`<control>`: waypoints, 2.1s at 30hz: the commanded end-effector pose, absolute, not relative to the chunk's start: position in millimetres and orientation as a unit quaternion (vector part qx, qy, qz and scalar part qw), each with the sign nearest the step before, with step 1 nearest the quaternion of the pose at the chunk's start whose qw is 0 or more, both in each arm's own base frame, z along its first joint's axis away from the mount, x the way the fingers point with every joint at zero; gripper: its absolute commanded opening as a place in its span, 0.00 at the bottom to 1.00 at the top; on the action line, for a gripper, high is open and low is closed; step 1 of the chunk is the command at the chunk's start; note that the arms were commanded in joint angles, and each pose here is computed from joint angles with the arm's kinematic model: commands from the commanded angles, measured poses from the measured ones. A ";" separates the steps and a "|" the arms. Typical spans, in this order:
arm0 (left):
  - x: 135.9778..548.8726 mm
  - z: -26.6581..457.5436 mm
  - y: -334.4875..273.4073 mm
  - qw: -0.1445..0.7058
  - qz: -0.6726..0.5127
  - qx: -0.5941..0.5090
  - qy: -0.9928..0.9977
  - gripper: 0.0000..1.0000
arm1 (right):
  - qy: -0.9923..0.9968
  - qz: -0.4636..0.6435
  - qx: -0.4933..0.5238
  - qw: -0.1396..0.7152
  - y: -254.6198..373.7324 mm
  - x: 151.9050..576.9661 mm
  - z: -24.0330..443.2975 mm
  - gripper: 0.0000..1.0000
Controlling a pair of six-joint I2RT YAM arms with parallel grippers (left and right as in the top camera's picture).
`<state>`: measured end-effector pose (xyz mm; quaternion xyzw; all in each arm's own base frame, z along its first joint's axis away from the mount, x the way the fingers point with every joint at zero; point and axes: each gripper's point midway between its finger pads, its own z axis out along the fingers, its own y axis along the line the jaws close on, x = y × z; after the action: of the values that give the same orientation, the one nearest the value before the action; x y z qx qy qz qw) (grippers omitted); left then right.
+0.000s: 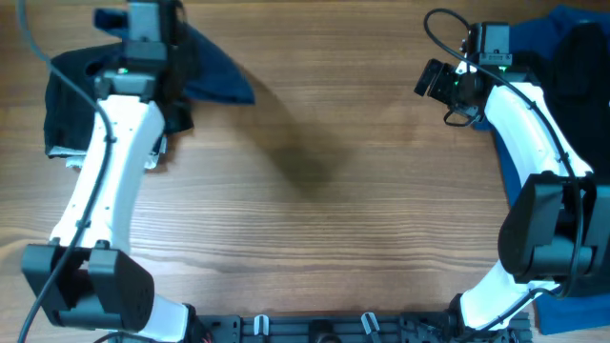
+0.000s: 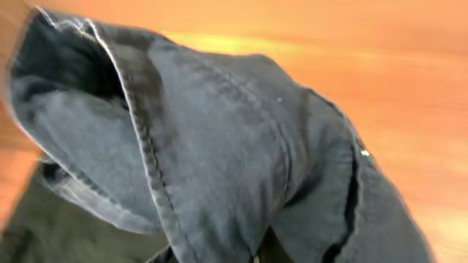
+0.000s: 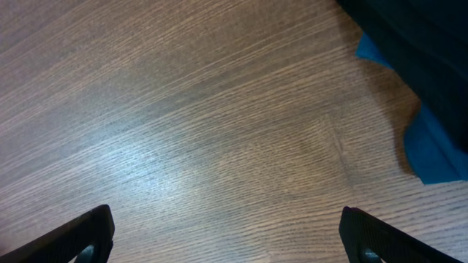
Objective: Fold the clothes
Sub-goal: 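Lift the shorts with the left gripper and carry them onto the left stack, then lower the shorts onto the stack and release the left gripper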
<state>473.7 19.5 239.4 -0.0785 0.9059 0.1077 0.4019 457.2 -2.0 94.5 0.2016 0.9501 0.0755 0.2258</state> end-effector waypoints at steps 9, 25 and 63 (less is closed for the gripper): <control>497.4 420.4 123.0 0.610 0.174 -0.096 0.767 0.04 | 0.949 0.069 0.209 0.226 -3.6 457.5 92.6 1.00; 503.7 187.2 164.7 0.395 0.054 -0.277 0.874 0.04 | 0.949 0.069 0.209 0.226 -3.6 457.4 92.4 0.99; 429.7 176.1 129.0 0.282 -0.075 -0.393 0.872 0.09 | 0.949 0.069 0.209 0.226 -3.6 457.5 92.6 0.99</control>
<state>429.2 134.3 200.2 -0.3798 0.8700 -0.0653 0.3076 457.2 -2.0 94.3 0.2029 0.9499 0.0757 0.2255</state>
